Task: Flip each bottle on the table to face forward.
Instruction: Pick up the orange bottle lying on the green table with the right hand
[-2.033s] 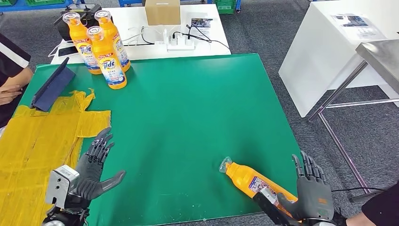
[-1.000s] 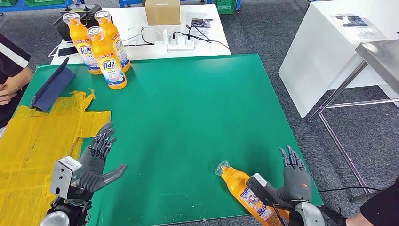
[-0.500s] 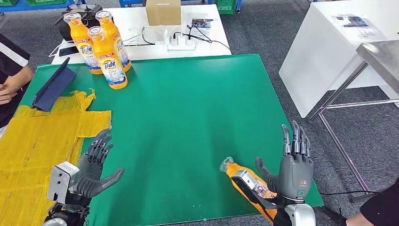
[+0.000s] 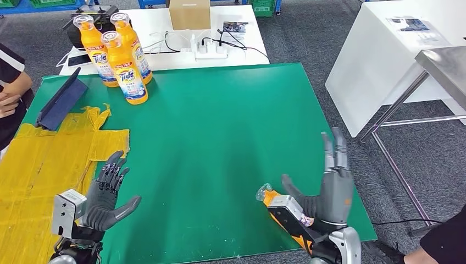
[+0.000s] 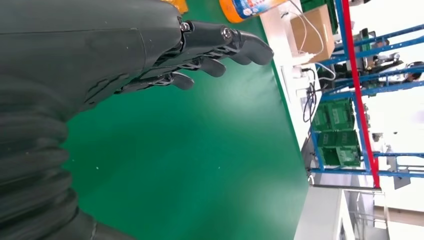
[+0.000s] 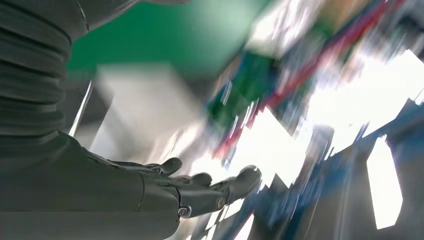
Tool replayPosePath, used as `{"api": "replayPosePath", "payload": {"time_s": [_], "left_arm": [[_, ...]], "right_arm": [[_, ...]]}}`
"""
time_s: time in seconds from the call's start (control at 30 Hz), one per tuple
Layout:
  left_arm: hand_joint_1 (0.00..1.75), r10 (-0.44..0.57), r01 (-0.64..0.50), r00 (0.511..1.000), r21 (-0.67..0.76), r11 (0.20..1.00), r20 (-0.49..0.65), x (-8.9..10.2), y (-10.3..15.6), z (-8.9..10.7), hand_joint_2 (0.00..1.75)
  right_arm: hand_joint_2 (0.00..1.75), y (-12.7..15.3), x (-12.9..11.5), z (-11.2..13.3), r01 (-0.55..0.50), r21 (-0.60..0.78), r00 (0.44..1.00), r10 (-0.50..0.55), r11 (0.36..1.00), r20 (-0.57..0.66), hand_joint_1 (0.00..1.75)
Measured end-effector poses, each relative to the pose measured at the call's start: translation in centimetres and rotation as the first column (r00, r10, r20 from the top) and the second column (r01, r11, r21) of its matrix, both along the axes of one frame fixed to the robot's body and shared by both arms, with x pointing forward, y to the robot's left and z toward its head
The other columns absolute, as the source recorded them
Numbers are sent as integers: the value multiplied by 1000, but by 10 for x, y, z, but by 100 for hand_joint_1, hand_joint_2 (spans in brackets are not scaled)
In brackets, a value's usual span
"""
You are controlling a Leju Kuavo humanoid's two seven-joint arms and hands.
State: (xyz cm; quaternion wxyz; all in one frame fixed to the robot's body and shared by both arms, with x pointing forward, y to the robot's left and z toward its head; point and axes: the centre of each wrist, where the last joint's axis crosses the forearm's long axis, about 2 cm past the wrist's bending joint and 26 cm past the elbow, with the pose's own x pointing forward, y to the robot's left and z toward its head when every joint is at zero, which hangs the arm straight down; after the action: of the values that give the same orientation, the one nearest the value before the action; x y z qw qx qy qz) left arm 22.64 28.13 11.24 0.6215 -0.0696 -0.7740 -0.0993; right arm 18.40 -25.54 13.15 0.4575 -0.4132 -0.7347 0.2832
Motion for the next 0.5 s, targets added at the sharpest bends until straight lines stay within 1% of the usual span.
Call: {"api": "replayPosePath", "payload": {"time_s": [0.03, 0.1, 0.17, 0.37, 0.5], "left_arm": [[0, 2, -2, 1000, -2, 1000, 0, 0, 1, 0, 175], [0, 5, -5, 1000, -4, 1000, 3, 3, 2, 0, 175], [0, 6, -6, 1000, -5, 1000, 7, 6, 3, 1, 175], [0, 0, 0, 1000, -7, 1000, 12, 16, 3, 2, 175], [0, -2, 2, 1000, -7, 1000, 9, 20, 3, 2, 175]], "right_arm": [[175, 6, 2, -2, -78, 30, 995, 80, 996, -55, 0], [175, 17, 4, -7, -204, 51, 967, 209, 978, -143, 0], [175, 27, 6, -14, -284, 50, 936, 288, 957, -204, 0], [175, 55, 6, -34, -438, 35, 845, 425, 898, -325, 0], [175, 66, 3, -44, -505, 35, 787, 476, 863, -392, 0]]}}
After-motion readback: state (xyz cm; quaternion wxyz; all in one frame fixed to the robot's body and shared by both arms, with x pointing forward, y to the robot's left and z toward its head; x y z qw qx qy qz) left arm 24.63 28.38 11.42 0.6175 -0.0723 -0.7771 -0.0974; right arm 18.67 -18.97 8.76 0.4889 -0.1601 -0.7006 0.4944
